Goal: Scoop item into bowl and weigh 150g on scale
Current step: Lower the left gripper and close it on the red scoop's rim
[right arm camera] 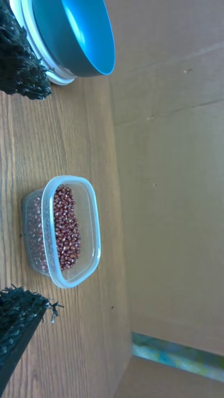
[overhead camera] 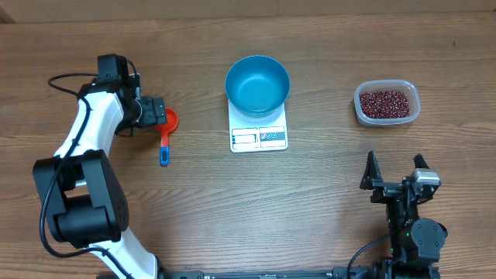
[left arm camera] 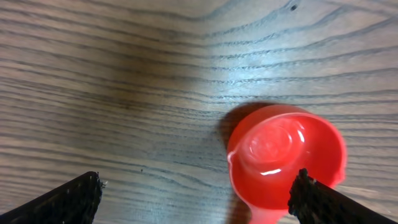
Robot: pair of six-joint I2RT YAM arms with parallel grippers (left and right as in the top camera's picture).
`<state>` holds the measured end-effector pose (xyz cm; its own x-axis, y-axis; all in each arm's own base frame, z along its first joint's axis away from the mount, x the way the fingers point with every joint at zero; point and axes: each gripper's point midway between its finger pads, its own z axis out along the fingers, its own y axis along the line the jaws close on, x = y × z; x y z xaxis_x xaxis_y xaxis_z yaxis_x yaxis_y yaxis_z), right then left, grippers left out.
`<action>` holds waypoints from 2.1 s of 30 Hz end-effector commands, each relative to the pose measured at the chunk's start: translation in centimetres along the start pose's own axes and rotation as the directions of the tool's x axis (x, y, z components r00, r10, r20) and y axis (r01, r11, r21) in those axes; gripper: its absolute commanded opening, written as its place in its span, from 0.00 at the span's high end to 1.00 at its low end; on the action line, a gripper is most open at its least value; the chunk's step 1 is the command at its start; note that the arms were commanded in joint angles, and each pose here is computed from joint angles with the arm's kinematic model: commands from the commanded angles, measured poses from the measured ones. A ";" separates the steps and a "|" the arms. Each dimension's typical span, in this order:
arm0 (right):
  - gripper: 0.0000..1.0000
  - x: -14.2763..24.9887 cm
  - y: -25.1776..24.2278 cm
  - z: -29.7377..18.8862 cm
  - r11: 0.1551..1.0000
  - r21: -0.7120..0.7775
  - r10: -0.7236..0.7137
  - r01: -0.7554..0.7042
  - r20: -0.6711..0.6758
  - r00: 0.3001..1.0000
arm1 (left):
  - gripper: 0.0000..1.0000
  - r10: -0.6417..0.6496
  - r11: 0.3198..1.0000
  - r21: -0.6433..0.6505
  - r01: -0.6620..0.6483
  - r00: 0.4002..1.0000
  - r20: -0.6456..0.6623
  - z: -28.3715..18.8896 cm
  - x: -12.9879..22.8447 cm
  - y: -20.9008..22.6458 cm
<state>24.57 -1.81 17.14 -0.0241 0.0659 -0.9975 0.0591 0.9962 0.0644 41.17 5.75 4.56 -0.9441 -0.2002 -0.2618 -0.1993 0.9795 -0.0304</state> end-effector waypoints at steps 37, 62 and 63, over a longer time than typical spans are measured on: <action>0.00 0.2 -0.1 0.0 1.000 0.009 0.003 -0.004 0.005 1.000 | 0.00 -0.012 1.000 -0.028 0.011 0.999 -0.031 3.2 1.5 0.5; 0.00 0.2 -0.1 0.0 1.000 0.009 0.003 -0.004 0.005 1.000 | 0.00 -0.012 1.000 -0.028 0.011 0.999 -0.034 3.8 2.1 0.6; 0.00 0.2 -0.1 0.0 1.000 0.009 0.003 -0.004 0.005 1.000 | 0.00 -0.012 1.000 -0.028 0.011 0.999 -0.033 3.9 2.2 0.6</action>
<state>24.57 -1.81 17.13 -0.0245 0.0659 -0.9975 0.0591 0.9962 0.0644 40.65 5.88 1.19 -0.9470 -0.2007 -0.2508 -0.2026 0.9791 -0.0183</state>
